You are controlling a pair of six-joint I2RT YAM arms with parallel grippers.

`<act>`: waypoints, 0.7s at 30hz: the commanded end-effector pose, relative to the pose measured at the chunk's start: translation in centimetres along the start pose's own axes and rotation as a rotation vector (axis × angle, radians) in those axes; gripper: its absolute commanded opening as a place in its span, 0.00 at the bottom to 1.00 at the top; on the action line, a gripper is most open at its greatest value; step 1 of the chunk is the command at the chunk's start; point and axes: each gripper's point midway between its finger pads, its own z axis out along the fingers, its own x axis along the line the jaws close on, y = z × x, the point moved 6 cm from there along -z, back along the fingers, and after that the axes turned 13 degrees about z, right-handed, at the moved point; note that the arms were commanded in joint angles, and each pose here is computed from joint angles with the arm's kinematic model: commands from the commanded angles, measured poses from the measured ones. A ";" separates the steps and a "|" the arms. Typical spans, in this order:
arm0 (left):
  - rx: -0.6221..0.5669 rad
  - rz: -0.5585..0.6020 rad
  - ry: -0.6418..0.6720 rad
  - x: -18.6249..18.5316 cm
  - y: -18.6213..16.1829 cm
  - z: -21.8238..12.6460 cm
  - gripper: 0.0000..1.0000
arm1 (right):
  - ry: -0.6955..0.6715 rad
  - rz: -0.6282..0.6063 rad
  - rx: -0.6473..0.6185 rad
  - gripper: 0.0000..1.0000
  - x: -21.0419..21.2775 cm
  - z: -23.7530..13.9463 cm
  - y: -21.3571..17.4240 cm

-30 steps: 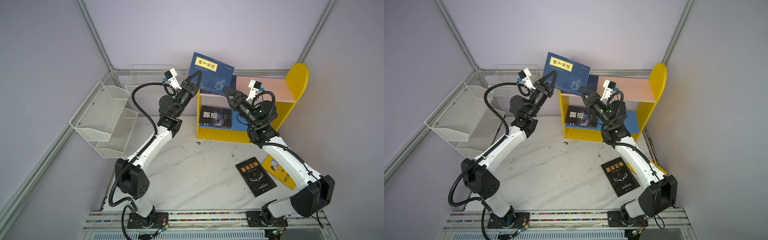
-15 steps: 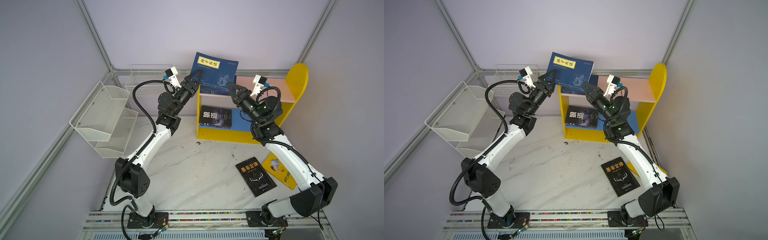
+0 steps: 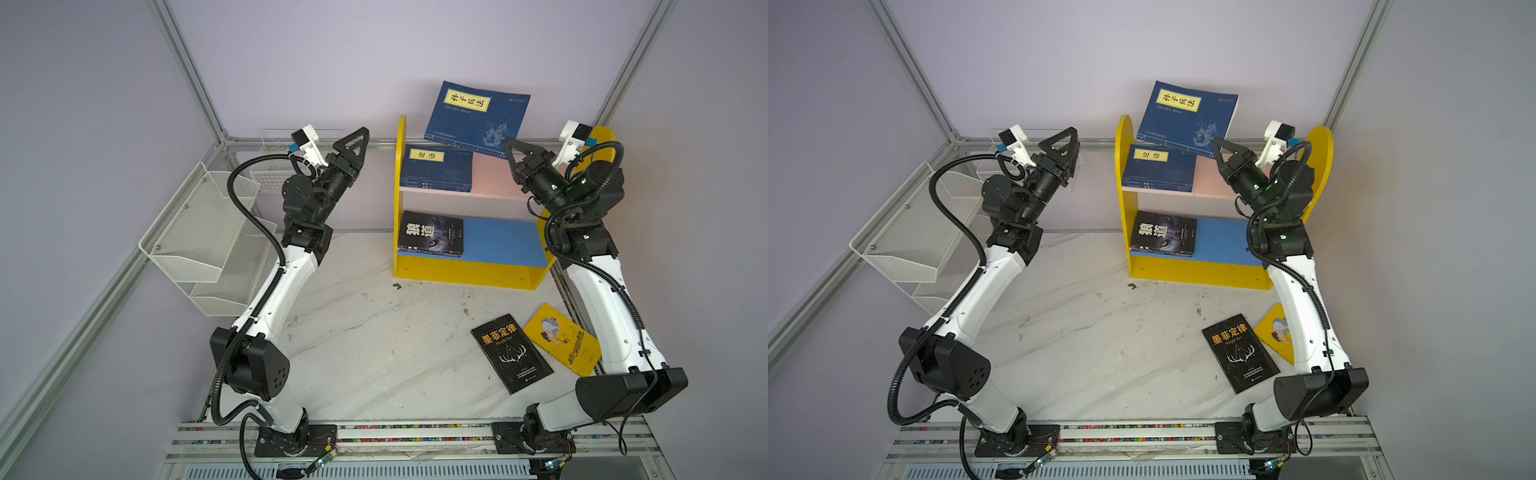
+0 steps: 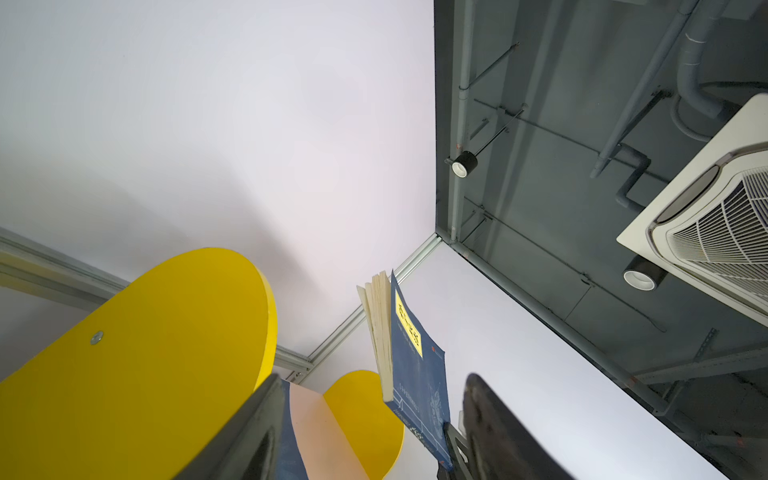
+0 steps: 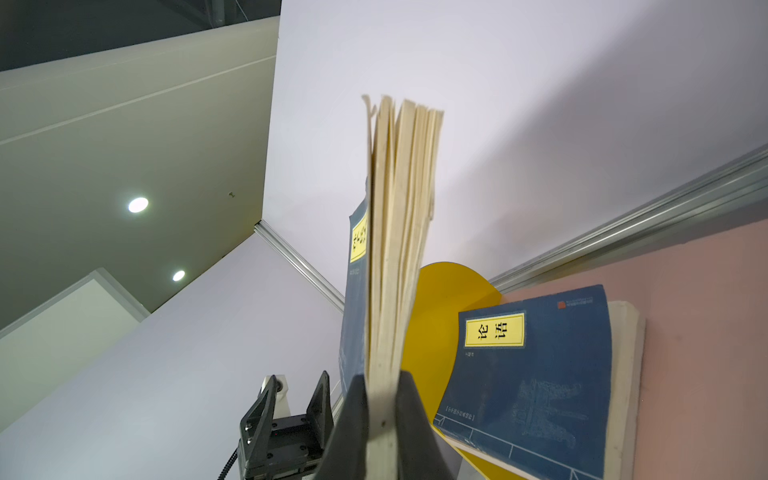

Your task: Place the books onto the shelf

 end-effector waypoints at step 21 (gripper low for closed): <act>0.067 -0.047 0.010 0.5 -1.2 -2.4 0.67 | -0.137 0.078 0.248 0.07 -5.8 5.6 -3.3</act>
